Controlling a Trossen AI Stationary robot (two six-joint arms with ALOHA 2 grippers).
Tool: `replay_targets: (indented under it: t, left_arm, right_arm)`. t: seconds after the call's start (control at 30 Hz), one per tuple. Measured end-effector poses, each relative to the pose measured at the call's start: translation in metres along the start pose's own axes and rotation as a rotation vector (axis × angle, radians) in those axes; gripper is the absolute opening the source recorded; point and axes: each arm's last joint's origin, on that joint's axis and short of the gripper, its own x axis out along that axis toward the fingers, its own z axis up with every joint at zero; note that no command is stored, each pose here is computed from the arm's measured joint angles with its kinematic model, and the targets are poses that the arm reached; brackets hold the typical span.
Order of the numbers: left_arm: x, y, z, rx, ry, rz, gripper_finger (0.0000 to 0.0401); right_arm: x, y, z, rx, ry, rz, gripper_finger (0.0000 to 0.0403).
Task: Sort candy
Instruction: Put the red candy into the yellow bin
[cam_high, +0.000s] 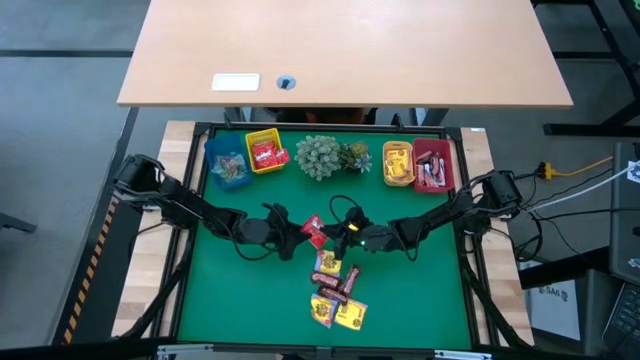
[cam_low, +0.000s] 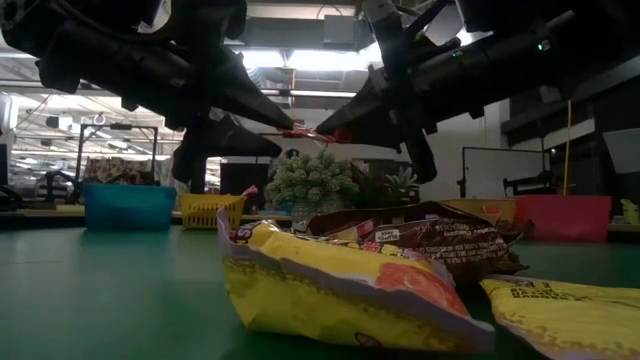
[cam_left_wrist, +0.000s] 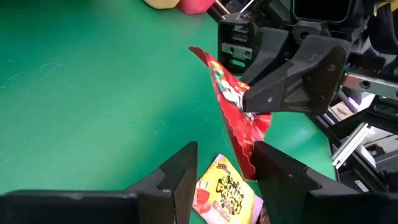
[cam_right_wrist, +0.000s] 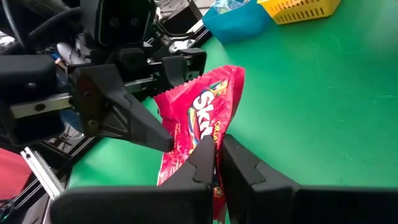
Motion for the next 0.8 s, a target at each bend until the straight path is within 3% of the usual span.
replay_targets:
  t: [0.3, 0.67, 0.8]
  left_arm:
    - [0.0000, 0.0005, 0.0006, 0.001, -0.021, 0.016, 0.0126]
    - [-0.0001, 0.0001, 0.0015, -0.002, -0.044, 0.024, 0.0017]
    - [-0.0001, 0.0002, 0.0015, 0.000, -0.046, 0.026, 0.0005]
  right_arm:
    - [0.0000, 0.0002, 0.0000, 0.001, 0.000, 0.002, 0.0012]
    - [0.0000, 0.0002, 0.0000, 0.001, 0.000, 0.002, 0.0012]
    - [0.0000, 0.0002, 0.0000, 0.001, 0.000, 0.002, 0.0012]
